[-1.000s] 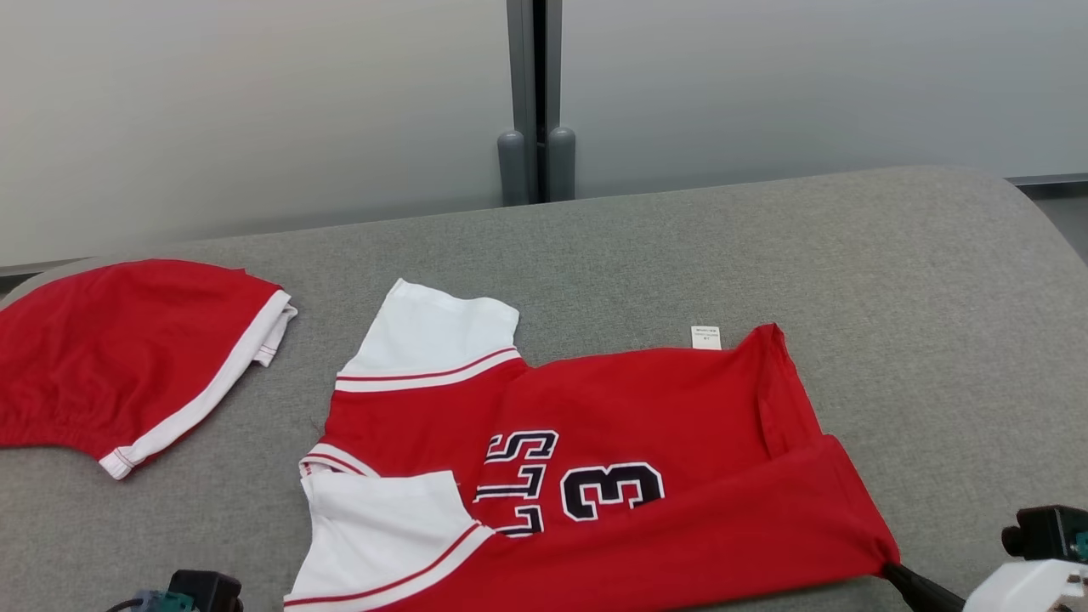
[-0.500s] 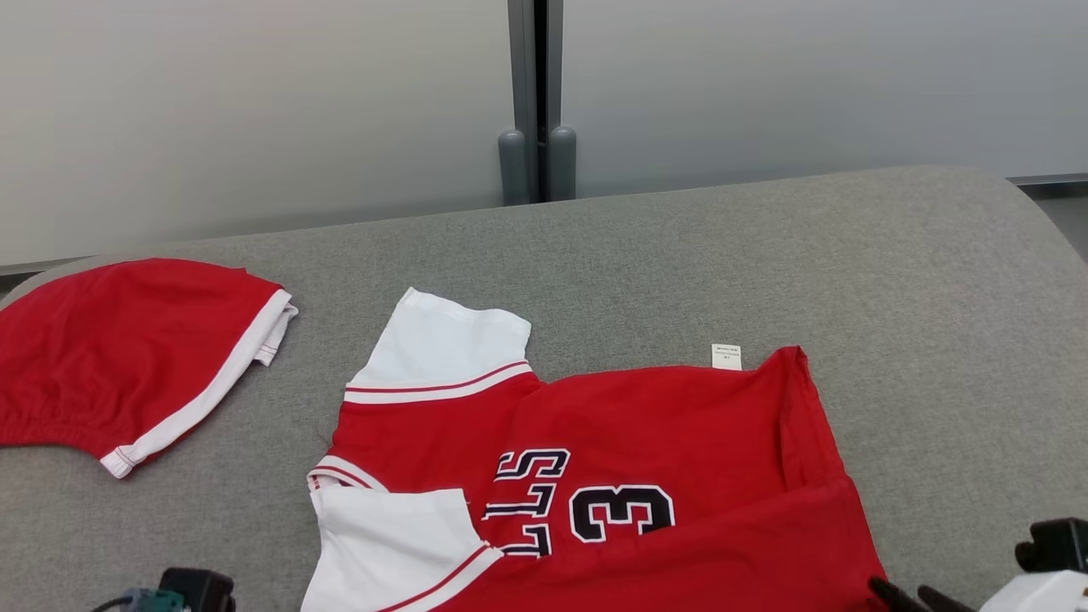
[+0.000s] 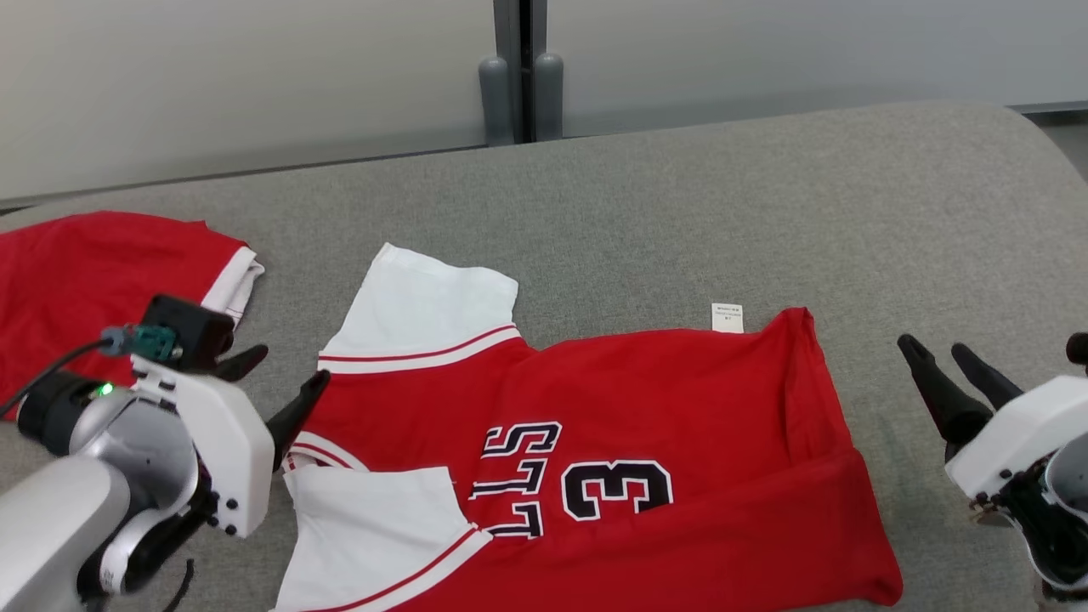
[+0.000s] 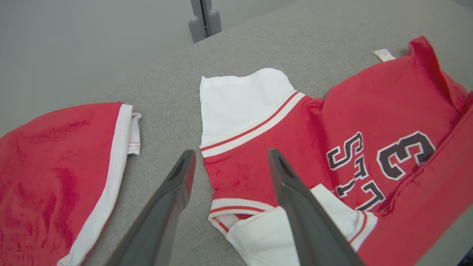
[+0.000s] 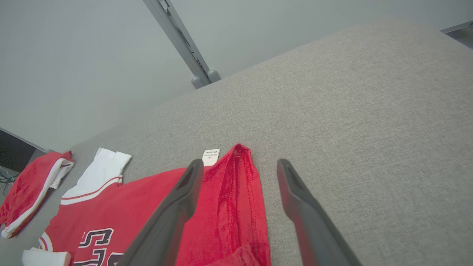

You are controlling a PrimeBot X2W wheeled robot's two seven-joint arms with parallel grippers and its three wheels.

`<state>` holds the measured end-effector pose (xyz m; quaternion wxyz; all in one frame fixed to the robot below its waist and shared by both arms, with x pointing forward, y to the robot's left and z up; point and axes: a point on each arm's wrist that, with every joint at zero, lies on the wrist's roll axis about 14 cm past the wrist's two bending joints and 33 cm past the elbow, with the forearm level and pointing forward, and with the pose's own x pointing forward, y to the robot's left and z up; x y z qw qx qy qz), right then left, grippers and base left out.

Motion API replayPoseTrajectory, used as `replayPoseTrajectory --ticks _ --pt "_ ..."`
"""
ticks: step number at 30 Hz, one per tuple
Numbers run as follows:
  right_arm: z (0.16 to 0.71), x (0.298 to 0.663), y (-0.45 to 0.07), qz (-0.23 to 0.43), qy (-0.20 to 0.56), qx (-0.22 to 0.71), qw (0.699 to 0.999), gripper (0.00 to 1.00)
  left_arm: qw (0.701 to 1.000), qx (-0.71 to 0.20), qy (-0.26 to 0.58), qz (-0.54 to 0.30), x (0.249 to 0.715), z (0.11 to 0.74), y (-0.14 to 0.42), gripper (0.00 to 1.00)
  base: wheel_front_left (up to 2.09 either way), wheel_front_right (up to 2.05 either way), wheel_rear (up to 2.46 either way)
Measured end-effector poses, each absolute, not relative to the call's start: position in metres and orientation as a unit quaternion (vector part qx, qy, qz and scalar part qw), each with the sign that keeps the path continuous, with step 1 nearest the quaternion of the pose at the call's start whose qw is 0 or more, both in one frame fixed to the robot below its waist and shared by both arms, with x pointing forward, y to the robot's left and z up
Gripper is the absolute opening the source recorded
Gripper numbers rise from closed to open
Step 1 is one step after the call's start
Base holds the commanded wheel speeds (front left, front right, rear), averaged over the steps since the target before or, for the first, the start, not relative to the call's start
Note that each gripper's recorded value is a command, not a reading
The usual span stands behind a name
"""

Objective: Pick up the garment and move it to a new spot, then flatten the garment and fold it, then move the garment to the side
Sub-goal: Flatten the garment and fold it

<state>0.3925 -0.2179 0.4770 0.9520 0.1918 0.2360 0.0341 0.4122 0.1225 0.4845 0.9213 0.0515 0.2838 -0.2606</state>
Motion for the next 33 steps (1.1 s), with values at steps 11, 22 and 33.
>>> replayPoseTrajectory --ticks 11,22,33 --pt "0.428 0.457 -0.201 0.055 0.316 0.16 0.934 1.0 0.881 0.08 0.345 -0.316 0.492 0.458 0.088 1.0 0.0 0.0 0.0" --pt "0.384 0.467 -0.19 0.084 0.394 0.132 0.906 1.0 0.854 0.079 0.408 -0.314 0.539 0.402 0.075 1.0 0.0 0.0 0.0" --pt "0.377 0.468 -0.185 0.107 0.396 0.133 0.902 1.0 0.839 0.073 0.458 -0.286 0.561 0.363 0.081 1.0 0.0 0.0 0.0"
